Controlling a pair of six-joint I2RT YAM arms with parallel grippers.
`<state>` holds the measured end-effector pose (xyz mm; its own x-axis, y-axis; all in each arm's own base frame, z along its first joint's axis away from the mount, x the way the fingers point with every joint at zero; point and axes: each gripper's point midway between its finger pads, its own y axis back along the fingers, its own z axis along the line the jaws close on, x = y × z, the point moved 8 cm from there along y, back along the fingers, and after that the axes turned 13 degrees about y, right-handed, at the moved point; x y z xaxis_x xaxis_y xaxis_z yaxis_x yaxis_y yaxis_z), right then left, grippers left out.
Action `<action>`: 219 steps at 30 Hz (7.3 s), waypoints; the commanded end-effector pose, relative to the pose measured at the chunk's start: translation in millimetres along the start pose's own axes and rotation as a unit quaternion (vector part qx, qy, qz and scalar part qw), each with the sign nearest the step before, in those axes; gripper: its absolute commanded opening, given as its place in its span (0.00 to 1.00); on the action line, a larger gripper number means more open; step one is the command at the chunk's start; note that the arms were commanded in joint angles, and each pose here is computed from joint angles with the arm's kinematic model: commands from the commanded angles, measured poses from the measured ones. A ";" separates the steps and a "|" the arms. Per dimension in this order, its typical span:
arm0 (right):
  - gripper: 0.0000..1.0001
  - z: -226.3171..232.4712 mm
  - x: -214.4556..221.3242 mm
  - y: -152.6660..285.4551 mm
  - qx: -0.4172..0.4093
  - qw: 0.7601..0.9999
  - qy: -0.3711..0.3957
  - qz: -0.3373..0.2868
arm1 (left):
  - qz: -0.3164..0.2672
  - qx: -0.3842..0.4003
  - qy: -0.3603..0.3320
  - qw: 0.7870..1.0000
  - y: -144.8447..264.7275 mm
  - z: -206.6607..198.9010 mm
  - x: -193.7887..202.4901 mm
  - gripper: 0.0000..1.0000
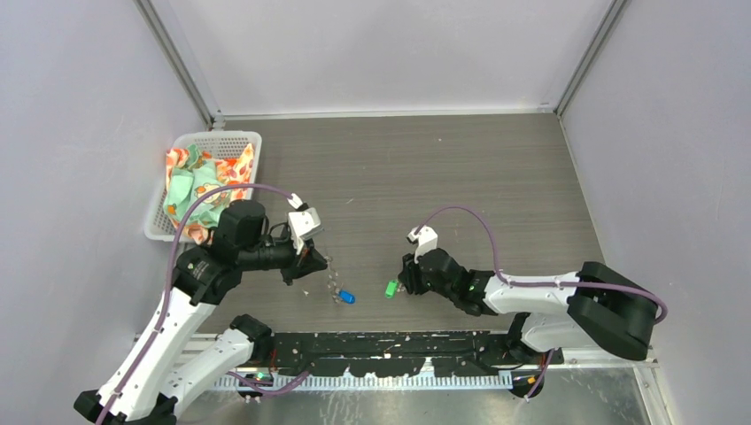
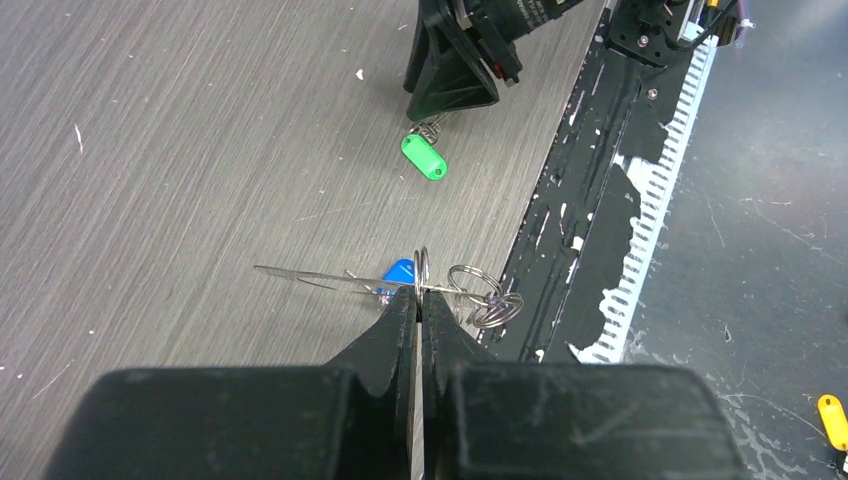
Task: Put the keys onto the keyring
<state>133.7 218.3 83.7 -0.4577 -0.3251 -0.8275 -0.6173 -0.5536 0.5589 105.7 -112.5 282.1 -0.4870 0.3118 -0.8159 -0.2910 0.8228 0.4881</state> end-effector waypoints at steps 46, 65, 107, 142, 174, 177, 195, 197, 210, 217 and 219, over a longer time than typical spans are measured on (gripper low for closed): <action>0.35 12.5 -13.1 -18.4 -0.040 0.994 0.093 0.042 | -0.024 -0.017 0.003 1.000 7.3 -2.5 -12.7 0.00; 0.18 6.7 -14.2 -4.5 -0.055 0.997 0.057 0.015 | -0.027 -0.009 0.014 1.000 8.5 -5.8 -13.0 0.01; 0.25 15.6 -16.1 -12.0 0.001 0.994 0.108 0.019 | -0.017 -0.015 0.021 1.000 7.4 -3.9 -13.9 0.00; 1.00 0.2 -58.5 55.9 0.030 0.996 -0.077 -0.013 | -0.020 -0.011 0.034 0.999 8.2 -6.5 -13.8 0.01; 0.38 21.7 -20.2 -11.4 0.040 0.998 -0.021 0.044 | -0.019 -0.017 0.036 0.999 10.2 -6.6 -15.4 0.01; 0.34 21.1 -18.5 -11.8 0.042 0.998 -0.023 0.046 | -0.020 -0.016 0.037 0.999 9.7 -6.6 -15.9 0.01; 0.19 16.4 -10.3 -16.8 0.063 0.996 -0.016 0.055 | -0.021 -0.010 0.042 0.999 10.4 -8.7 -15.2 0.01; 0.12 16.7 -9.1 -17.0 0.062 0.996 -0.014 0.057 | -0.020 -0.010 0.042 0.999 10.5 -8.9 -15.1 0.01; 0.01 38.1 -67.5 33.9 -0.064 0.997 0.024 0.022 | -0.013 -0.016 0.040 0.999 5.2 -3.5 -12.6 0.00; 0.01 85.8 -103.4 80.2 -0.186 0.974 0.132 -0.006 | 0.008 -0.002 0.021 1.000 -0.3 0.1 -8.4 0.00; 0.01 97.1 -111.4 84.7 -0.203 0.966 0.159 -0.001 | 0.013 0.005 0.023 1.000 -2.4 0.4 -7.5 0.01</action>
<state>84.8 273.6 210.4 -0.3019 -0.4184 -0.8566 -0.3982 -0.7610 0.5121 109.8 -113.5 281.0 -0.5688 0.3042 -0.7642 -0.2955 0.7915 0.5350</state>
